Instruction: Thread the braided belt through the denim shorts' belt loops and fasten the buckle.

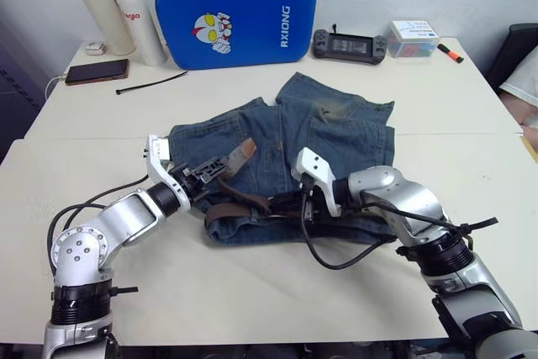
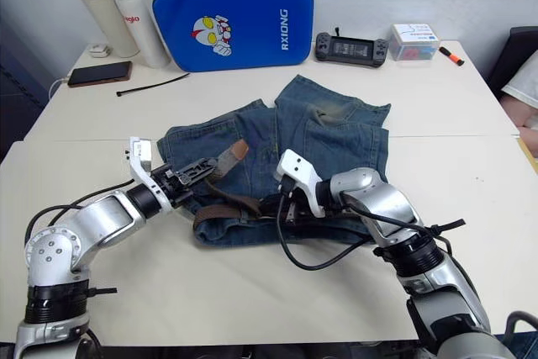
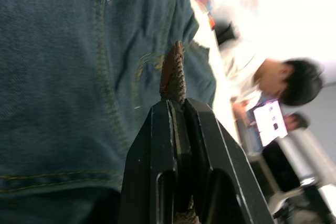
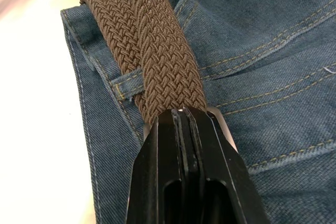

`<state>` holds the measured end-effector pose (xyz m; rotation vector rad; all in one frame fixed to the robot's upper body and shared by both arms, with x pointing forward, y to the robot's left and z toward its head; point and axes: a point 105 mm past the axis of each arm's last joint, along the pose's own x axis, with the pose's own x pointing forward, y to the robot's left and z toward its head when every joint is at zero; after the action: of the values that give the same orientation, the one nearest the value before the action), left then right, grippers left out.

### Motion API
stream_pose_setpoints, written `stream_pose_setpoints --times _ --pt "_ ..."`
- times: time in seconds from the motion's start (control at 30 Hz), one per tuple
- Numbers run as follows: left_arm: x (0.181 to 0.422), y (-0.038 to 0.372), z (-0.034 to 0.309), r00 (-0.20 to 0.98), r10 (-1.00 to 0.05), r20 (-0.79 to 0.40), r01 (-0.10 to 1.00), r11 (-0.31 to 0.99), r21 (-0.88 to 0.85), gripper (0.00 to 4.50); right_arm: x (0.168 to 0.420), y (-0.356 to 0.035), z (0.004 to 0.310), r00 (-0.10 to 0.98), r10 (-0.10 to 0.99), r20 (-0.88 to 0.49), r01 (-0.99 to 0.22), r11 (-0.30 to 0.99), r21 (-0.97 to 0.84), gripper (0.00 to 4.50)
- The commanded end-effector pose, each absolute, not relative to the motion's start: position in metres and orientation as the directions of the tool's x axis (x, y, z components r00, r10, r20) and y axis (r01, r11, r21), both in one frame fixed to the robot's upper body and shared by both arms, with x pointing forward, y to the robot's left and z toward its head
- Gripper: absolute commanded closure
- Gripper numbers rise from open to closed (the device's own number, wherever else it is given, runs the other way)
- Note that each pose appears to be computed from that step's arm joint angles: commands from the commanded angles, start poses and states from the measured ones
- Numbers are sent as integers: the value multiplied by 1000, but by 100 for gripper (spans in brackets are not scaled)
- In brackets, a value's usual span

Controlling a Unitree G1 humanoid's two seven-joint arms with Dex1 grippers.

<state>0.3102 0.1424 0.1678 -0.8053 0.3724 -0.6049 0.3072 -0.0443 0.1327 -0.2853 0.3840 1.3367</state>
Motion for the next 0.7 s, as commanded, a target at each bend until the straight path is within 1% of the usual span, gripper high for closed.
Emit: stream_pose_setpoints --times 0.03,0.17,0.27,0.47,0.57,0.7 --pt "320 139 173 782 -620 -58 394 565 -725 450 305 -38 126 168 881 -442 -981 196 17 448" --pt "322 126 179 761 -648 -32 441 554 -706 450 305 -37 117 171 860 -481 -975 219 44 448" --pt "322 120 178 737 -674 -51 475 570 -671 450 303 -41 107 152 829 -538 -973 221 66 448" --pt "326 105 192 691 -723 -2 538 516 -666 450 301 -42 90 129 773 -621 -964 245 106 448" --pt "331 98 201 669 -743 28 567 484 -666 450 298 -41 83 120 749 -652 -965 242 100 448" --pt "344 89 218 647 -759 77 604 448 -659 450 293 -45 71 111 700 -705 -970 231 77 448"
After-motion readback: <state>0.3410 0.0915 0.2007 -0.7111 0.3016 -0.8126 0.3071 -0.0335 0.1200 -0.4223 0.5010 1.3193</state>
